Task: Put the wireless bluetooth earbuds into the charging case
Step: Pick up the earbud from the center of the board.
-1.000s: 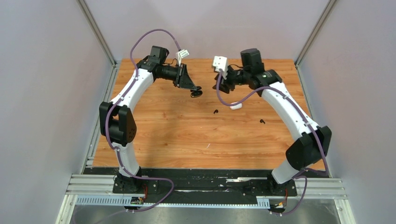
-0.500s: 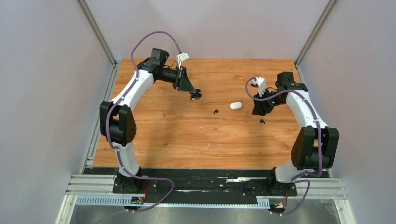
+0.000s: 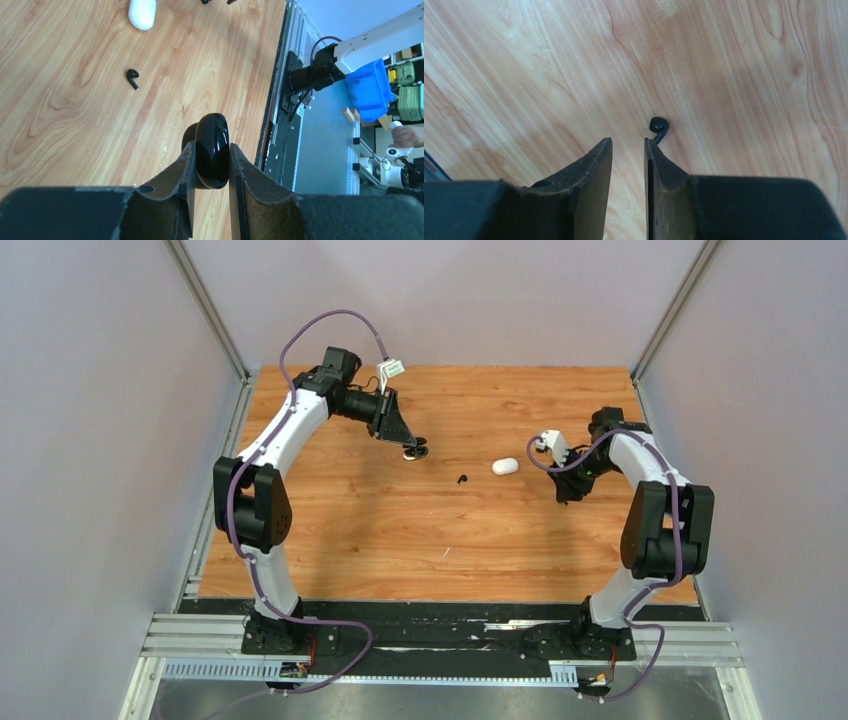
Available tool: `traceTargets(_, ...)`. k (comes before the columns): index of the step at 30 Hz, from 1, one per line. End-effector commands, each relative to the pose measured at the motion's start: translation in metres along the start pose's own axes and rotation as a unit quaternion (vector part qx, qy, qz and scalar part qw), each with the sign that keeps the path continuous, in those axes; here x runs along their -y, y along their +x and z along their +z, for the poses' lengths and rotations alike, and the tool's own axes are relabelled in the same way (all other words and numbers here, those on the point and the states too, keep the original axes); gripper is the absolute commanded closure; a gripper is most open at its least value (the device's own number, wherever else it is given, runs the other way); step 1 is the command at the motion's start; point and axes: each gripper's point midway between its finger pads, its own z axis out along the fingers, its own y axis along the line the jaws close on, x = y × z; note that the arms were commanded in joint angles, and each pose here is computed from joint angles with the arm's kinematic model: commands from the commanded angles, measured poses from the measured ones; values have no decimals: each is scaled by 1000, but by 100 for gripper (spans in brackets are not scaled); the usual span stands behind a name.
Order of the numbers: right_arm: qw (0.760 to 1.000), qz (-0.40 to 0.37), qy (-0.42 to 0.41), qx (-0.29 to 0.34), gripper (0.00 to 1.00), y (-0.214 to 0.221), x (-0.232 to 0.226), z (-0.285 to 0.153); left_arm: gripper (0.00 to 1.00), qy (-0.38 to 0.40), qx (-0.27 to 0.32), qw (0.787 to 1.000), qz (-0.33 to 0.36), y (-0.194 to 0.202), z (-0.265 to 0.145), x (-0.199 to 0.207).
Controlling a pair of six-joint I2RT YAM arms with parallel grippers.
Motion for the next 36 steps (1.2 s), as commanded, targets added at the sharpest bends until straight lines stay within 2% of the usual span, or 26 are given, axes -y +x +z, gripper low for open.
traceTargets(1, 993, -117, 8, -11, 73, 4, 24, 7, 100, 6, -6, 1000, 17, 4, -5, 5)
traceTargets(6, 988, -152, 2, -26, 77, 7, 40, 16, 100, 1, -9, 1000, 18, 7, -7, 7)
traceTargets(14, 986, -161, -4, -35, 76, 11, 42, 21, 100, -7, -8, 1000, 20, 8, -9, 7)
traceTargets(24, 992, -125, 1, -9, 74, -9, 45, 21, 100, -7, -9, 1000, 16, 7, -8, 5)
traceTargets(27, 994, -105, 4, 30, 74, -38, 45, 16, 100, -8, -9, 1000, 16, 7, -8, 4)
traceTargets(32, 987, -99, -13, 126, 74, -111, 27, 15, 100, -10, -10, 1000, 15, 8, -8, 2)
traceTargets(36, 985, -95, -20, 146, 74, -138, 24, 21, 100, -13, -10, 1000, 15, 7, -10, 2)
